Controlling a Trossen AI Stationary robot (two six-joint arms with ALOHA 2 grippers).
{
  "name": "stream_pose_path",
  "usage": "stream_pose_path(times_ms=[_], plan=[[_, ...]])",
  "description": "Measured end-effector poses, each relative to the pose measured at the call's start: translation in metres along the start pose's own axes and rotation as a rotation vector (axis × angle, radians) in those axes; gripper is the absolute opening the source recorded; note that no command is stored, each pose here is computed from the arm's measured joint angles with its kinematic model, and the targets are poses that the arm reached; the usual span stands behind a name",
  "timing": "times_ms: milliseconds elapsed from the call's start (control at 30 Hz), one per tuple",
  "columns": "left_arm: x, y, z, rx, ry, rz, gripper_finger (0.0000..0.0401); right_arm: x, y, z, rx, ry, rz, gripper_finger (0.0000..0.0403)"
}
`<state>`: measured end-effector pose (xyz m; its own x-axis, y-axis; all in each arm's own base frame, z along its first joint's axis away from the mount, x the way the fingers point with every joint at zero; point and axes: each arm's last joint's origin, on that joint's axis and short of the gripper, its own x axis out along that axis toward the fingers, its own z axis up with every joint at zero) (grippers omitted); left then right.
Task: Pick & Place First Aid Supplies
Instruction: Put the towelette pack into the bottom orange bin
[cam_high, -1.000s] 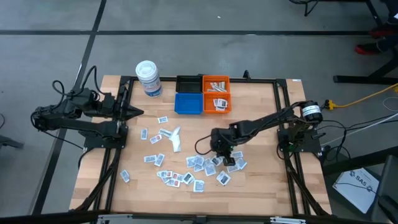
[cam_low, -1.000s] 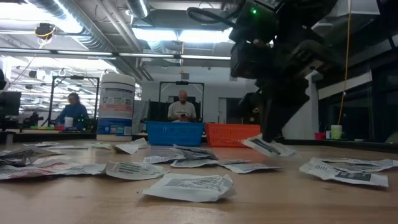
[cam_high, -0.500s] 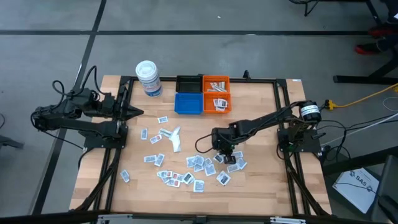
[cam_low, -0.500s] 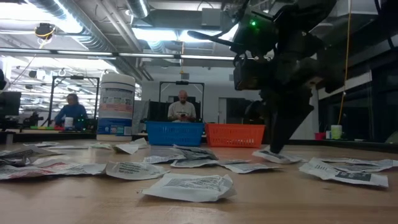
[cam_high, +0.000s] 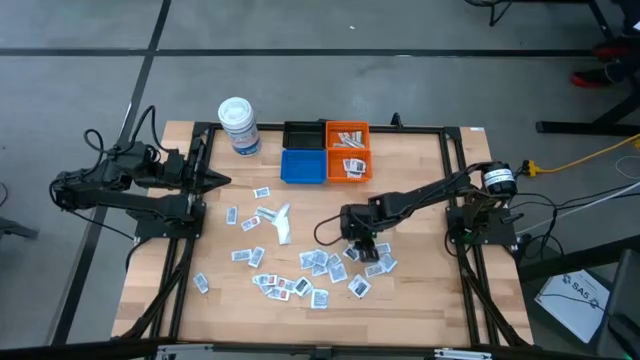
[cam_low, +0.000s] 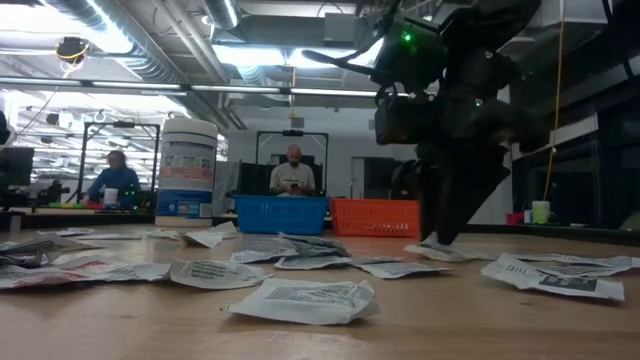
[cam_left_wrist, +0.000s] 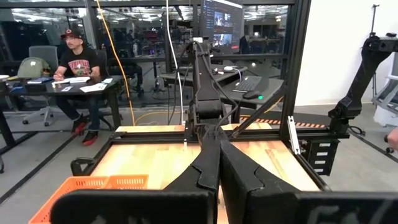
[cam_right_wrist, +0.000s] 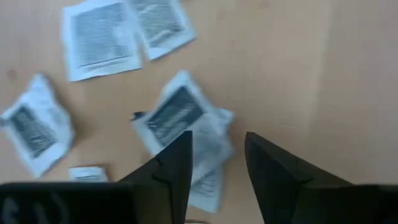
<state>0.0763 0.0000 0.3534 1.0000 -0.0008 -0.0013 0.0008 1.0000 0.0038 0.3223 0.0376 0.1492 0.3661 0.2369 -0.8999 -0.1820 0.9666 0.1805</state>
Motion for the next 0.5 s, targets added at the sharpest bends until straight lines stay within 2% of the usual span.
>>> stream_pose_path(times_ms=[233, 500], plan=[[0.0000, 0.0000, 0.0000, 0.001, 0.000, 0.000, 0.0004, -0.0001, 0.0001, -0.0001, 0.004, 0.001, -0.001, 0.0143], [0.0000, 0.0000, 0.0000, 0.001, 0.000, 0.000, 0.0004, -0.0002, -0.0002, -0.0012, 0.003, 0.012, -0.008, 0.0065]])
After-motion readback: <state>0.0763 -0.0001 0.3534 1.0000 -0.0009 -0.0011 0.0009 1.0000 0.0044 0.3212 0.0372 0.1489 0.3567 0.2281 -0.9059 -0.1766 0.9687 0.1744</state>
